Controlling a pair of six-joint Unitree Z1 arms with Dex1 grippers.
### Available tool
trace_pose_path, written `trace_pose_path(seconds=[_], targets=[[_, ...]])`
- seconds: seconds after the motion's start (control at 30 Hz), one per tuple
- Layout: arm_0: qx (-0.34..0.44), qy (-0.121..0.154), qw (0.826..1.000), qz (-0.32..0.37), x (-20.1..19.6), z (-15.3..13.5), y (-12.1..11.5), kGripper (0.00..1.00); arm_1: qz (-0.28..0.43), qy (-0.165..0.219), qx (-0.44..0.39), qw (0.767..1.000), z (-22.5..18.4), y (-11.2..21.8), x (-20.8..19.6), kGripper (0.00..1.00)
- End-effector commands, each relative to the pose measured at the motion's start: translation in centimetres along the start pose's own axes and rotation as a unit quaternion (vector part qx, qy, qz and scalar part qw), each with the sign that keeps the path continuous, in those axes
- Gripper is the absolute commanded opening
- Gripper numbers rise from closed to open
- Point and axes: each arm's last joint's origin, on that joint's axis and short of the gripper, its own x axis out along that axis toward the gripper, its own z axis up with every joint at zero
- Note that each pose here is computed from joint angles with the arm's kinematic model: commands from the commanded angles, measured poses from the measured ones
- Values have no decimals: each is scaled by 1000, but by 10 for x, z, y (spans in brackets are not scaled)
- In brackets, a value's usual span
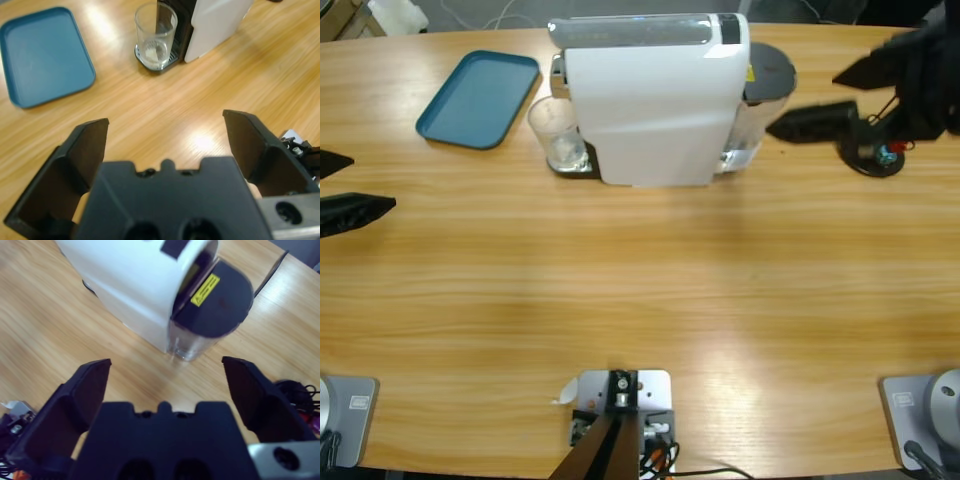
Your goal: Pour coffee
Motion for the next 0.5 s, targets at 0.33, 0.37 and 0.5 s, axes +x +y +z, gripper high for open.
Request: trace_pose_path(seconds=[0.33, 0.37, 0.5], targets=[[46, 16, 999, 0, 49, 18, 6, 996, 12, -52, -10, 999, -70, -1, -19, 1000], [59, 23, 998, -1, 55, 22, 6, 996, 12, -51, -10, 999, -70, -1, -19, 1000], [93, 42, 995, -8, 72, 27, 7, 998, 5, -59, -9, 998, -74, -2, -24, 1000]])
